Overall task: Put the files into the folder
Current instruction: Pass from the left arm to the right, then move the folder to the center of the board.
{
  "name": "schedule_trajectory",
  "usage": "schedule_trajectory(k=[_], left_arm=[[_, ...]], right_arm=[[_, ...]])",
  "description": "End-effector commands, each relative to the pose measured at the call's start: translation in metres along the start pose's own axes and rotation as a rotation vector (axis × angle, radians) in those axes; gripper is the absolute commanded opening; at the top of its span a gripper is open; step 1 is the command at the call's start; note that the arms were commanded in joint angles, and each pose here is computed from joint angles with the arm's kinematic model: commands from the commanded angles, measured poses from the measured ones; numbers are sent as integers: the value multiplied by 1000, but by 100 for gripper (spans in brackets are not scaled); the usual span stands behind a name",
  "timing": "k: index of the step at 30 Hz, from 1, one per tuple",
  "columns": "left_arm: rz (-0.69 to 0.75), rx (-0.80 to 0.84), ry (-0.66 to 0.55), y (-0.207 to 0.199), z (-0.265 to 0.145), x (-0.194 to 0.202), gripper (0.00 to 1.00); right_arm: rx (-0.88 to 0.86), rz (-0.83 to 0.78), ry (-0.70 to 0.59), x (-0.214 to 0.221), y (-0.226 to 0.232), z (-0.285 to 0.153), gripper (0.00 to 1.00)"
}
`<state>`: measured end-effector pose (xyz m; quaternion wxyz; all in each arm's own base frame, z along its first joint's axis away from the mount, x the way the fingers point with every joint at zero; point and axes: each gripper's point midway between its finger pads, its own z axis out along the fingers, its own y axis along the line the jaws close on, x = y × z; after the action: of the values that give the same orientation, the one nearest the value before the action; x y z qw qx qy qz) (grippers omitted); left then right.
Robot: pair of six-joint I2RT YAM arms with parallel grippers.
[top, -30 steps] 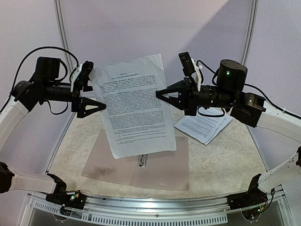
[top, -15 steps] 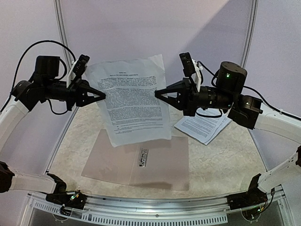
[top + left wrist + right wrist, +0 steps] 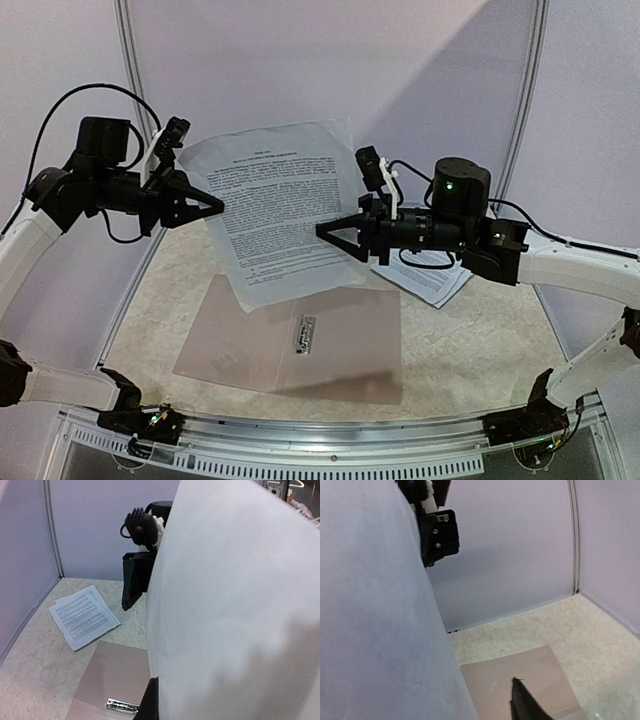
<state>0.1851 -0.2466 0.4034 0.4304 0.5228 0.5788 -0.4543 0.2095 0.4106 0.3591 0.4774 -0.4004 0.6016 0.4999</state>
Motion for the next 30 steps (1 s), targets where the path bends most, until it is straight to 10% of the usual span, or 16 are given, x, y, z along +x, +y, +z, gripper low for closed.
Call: schedule_trajectory(k=[1,2,5,7,19,30], left_arm=[[-23,-10,50,3,0,19,0],[-23,-30,61,6,-1,20,7],[9,-123,157,19,-5,37,85],[66,-161,277,25,-10,64,99],[-6,-694,1080,130,-129,330,93],[-106,-613,1214,81,-126,450,81]], right_arm=[[16,10,-9,-3,-6,8,14],[14,25,8,0,-6,11,2],[63,107,77,22,-20,18,0],[149,165,123,43,-38,17,0],[392,596,132,147,-137,-15,0],[301,714,186,188,-143,14,0]])
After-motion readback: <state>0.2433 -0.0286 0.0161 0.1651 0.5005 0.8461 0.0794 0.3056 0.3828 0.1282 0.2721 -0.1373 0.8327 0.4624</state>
